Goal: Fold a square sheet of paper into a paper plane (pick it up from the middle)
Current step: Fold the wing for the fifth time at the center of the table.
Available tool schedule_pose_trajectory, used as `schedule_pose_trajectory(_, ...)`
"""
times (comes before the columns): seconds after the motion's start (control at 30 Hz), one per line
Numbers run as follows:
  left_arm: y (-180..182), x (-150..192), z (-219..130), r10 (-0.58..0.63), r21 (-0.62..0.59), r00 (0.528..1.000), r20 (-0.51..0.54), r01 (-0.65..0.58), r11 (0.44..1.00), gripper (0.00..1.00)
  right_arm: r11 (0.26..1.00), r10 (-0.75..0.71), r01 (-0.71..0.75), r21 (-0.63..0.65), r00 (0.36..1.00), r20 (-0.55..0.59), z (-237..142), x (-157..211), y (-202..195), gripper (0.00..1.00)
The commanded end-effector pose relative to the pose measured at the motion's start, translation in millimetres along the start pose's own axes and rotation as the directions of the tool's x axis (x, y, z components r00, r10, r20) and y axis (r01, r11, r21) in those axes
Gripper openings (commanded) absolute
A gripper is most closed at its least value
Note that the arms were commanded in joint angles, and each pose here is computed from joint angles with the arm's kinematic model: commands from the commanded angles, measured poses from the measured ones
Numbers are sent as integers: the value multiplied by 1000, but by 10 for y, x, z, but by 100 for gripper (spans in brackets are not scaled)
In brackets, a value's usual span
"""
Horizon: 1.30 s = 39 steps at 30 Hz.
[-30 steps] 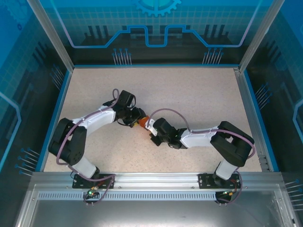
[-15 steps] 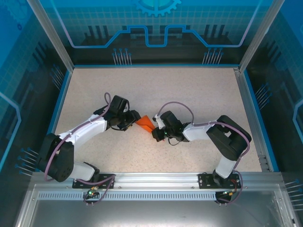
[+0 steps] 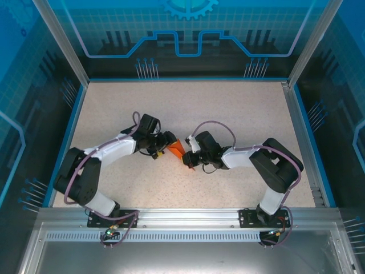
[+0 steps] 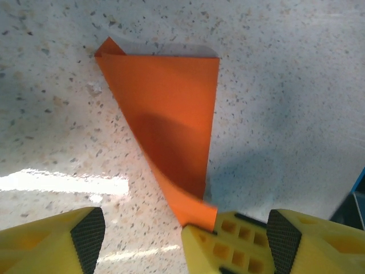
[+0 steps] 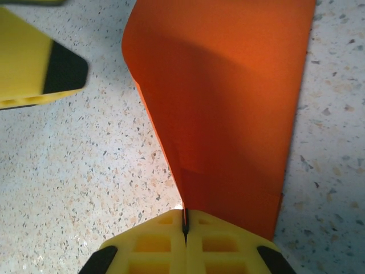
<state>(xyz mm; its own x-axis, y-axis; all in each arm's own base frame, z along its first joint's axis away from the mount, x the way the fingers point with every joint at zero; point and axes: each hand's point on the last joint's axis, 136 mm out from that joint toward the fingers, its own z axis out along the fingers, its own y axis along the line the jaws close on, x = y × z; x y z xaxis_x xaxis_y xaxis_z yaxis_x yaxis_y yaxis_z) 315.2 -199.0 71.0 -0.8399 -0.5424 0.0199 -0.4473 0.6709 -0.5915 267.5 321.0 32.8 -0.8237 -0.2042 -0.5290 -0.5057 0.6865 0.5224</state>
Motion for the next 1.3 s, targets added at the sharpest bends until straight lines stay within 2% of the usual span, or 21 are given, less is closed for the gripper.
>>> schedule_pose_trajectory(0.0, -149, -42, 53, -66, 18, 997, -30, 67, 998, 76, 996, -92, 92, 16, 995, 47, -23, -80, 59, 0)
schedule_pose_trajectory(0.13, -60, -48, 166, -129, -25, 991, -43, 128, 991, 69, 980, -194, 191, 51, 979, 57, 21, -59, 116, 0)
schedule_pose_trajectory(0.3, 61, -2, 203, -142, -73, 988, -56, 138, 988, 59, 949, -303, 293, 113, 950, 77, 41, -81, 167, 1)
schedule_pose_trajectory(0.53, 96, -11, 148, -109, -99, 993, -43, 105, 990, 33, 897, -420, 406, 175, 906, 51, 41, -59, 183, 4)
schedule_pose_trajectory(0.73, 46, -21, 167, -66, -103, 996, -68, 58, 993, 3, 853, -494, 480, 205, 869, 24, -18, -85, 180, 11)
schedule_pose_trajectory(0.87, 42, -26, 150, -56, -106, 996, -70, 48, 993, 0, 810, -550, 546, 215, 834, -49, -44, 28, 140, 14)
schedule_pose_trajectory(1.07, 13, -50, 117, -48, -94, 996, -74, 41, 995, 0, 699, -658, 665, 262, 742, -128, -27, 74, 99, 22)
schedule_pose_trajectory(1.27, 16, -52, 125, -48, -98, 996, -79, 40, 994, 0, 662, -688, 691, 292, 714, -130, -7, 22, 111, 17)
